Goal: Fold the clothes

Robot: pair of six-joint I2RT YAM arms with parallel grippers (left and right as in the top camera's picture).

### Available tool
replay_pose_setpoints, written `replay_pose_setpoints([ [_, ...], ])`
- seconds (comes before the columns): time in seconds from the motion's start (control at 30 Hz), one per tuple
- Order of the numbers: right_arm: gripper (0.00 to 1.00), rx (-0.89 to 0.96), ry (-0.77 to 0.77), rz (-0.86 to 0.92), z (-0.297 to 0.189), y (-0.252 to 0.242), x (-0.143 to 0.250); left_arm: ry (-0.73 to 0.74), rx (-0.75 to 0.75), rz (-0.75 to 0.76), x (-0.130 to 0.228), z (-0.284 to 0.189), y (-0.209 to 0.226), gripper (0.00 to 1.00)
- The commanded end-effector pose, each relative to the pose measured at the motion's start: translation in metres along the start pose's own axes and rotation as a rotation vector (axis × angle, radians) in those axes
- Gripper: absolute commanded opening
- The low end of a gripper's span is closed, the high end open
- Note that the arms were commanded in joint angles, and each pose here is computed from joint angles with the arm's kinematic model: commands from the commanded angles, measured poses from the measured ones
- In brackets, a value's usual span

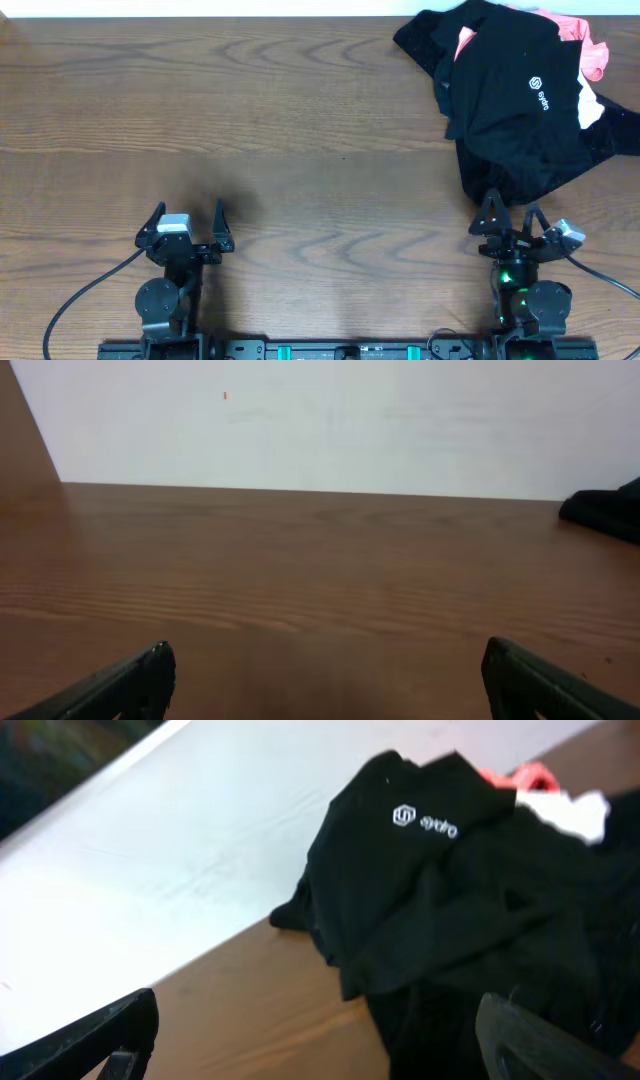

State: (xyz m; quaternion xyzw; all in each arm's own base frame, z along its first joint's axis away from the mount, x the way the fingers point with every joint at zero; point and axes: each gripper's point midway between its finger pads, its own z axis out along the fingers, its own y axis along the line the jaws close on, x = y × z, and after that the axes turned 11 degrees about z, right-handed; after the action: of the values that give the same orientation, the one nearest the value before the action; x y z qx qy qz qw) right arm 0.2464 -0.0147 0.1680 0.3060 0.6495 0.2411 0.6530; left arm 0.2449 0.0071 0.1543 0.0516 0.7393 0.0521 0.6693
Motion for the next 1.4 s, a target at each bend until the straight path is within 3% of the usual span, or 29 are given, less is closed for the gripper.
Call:
replay_pose_setpoints([
  [0.0,0.99,-0.017,0.041,0.107,0.0,0.003,0.008,0.044,0.013,-0.005,0.015,0.001,-0.003,0.98],
  [0.17,0.99,-0.011,0.127,0.028,0.004,0.006,0.019,0.044,0.013,-0.005,0.015,0.001,-0.003,0.98],
  [0.33,0.99,0.014,0.15,-0.126,0.018,0.033,-0.009,0.044,0.014,-0.005,0.015,0.001,-0.003,0.98],
  [0.73,0.99,0.218,0.301,-0.265,0.121,0.067,-0.072,0.044,0.013,-0.005,0.015,0.001,-0.003,0.98],
  [1.0,0.99,0.341,0.368,-0.261,0.175,0.033,-0.089,0.044,0.013,-0.005,0.015,0.001,-0.003,0.98],
  [1.37,0.99,0.487,0.41,-0.166,0.212,-0.061,-0.104,0.044,0.013,-0.005,0.015,0.001,-0.003,0.98],
])
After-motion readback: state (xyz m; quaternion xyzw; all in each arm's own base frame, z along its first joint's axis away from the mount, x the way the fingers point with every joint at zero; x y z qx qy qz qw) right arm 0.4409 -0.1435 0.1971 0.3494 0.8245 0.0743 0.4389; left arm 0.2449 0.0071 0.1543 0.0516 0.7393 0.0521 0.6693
